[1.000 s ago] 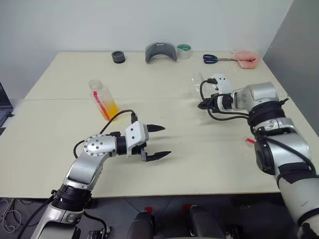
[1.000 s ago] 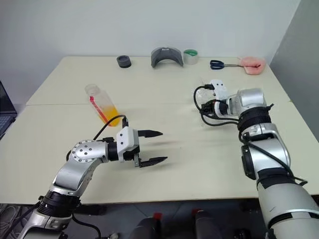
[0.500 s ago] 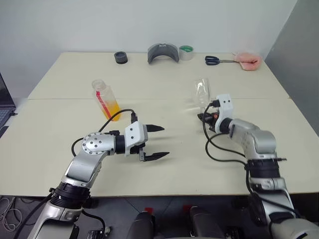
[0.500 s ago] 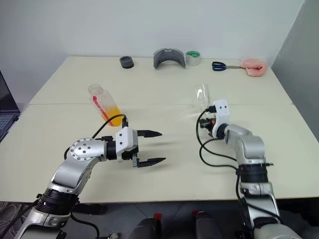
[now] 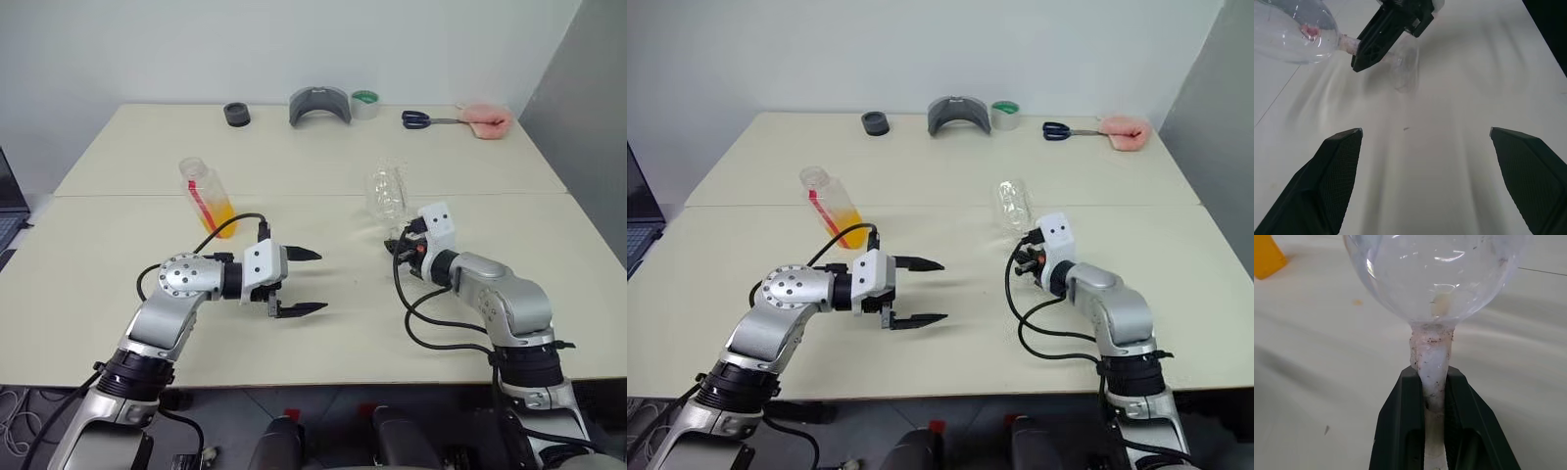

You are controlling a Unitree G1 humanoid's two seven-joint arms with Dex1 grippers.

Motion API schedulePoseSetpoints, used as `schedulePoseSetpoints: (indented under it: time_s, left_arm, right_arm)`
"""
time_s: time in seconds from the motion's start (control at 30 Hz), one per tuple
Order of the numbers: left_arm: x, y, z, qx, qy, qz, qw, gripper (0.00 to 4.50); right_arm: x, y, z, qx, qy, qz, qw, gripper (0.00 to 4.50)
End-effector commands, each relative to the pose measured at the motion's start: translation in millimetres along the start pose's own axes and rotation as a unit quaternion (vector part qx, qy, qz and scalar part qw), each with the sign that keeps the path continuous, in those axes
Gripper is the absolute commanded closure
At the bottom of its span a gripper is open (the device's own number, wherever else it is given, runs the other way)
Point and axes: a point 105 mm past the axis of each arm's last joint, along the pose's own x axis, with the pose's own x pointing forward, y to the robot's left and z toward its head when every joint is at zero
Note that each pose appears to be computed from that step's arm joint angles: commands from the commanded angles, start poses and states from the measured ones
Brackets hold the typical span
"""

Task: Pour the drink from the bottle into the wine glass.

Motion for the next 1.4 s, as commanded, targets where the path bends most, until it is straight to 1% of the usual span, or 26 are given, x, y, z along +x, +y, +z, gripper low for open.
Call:
schedulePoseSetpoints:
  time_s: [0.03, 0.2, 0.43, 0.63, 0.7, 0.77, 0.83, 0.9, 0.93, 1.0, 1.07, 1.13, 1.27, 1.33, 1.4]
  left_arm:
    - [-2, 3, 5, 0.021, -0.001, -0.002, 1.000, 0.00]
    - [-3, 2, 3, 0.021, 0.001, -0.004, 1.000, 0.00]
    - [-2, 1, 2, 0.023, 0.001, -0.008, 1.000, 0.00]
    - [-2, 1, 3, 0.023, 0.001, -0.011, 1.000, 0.00]
    - [-1, 1, 4, 0.019, -0.002, -0.011, 1.000, 0.00]
    - [0, 2, 5, 0.017, -0.005, -0.011, 1.000, 0.00]
    - [0, 2, 6, 0.017, -0.005, -0.011, 1.000, 0.00]
    - [0, 3, 8, 0.013, -0.009, -0.009, 1.000, 0.00]
    - [0, 6, 10, 0.006, -0.015, -0.001, 1.000, 0.00]
    - [-2, 12, 14, -0.006, -0.022, 0.014, 1.000, 0.00]
    - [-6, 18, 14, -0.018, -0.023, 0.035, 0.999, 0.00]
    - [-9, 22, 13, -0.027, -0.021, 0.051, 0.998, 0.00]
    - [-17, 27, 11, -0.040, -0.015, 0.080, 0.996, 0.00]
    - [-24, 32, 7, -0.049, -0.008, 0.102, 0.994, 0.00]
    - [-29, 34, 4, -0.052, 0.001, 0.111, 0.992, 0.00]
  right_arm:
    - [-3, 4, -53, 0.011, 0.088, 0.011, 0.996, 4.33]
    - [-13, 5, -65, -0.013, 0.100, 0.014, 0.995, 4.33]
    - [-25, 3, -75, -0.007, 0.109, 0.006, 0.994, 4.33]
    - [-39, -5, -85, 0.010, 0.120, -0.015, 0.993, 4.33]
    - [-39, -6, -83, 0.016, 0.104, -0.026, 0.994, 4.33]
    - [-31, -3, -65, 0.030, 0.061, -0.029, 0.997, 4.33]
    - [-26, -2, -50, 0.035, 0.033, -0.031, 0.998, 4.34]
    - [-20, -2, -27, 0.042, -0.010, -0.032, 0.999, 4.34]
    - [-13, -1, -5, 0.048, -0.049, -0.032, 0.997, 4.34]
    - [-2, 1, 23, 0.060, -0.095, -0.033, 0.993, 4.34]
    - [17, 3, 36, 0.070, -0.119, -0.043, 0.990, 4.34]
    - [36, 6, 42, 0.073, -0.132, -0.050, 0.987, 4.34]
    - [64, 15, 43, 0.084, -0.157, -0.058, 0.982, 4.34]
    - [77, 26, 35, 0.076, -0.151, -0.048, 0.984, 4.34]
    - [81, 30, 27, 0.070, -0.148, -0.042, 0.986, 4.34]
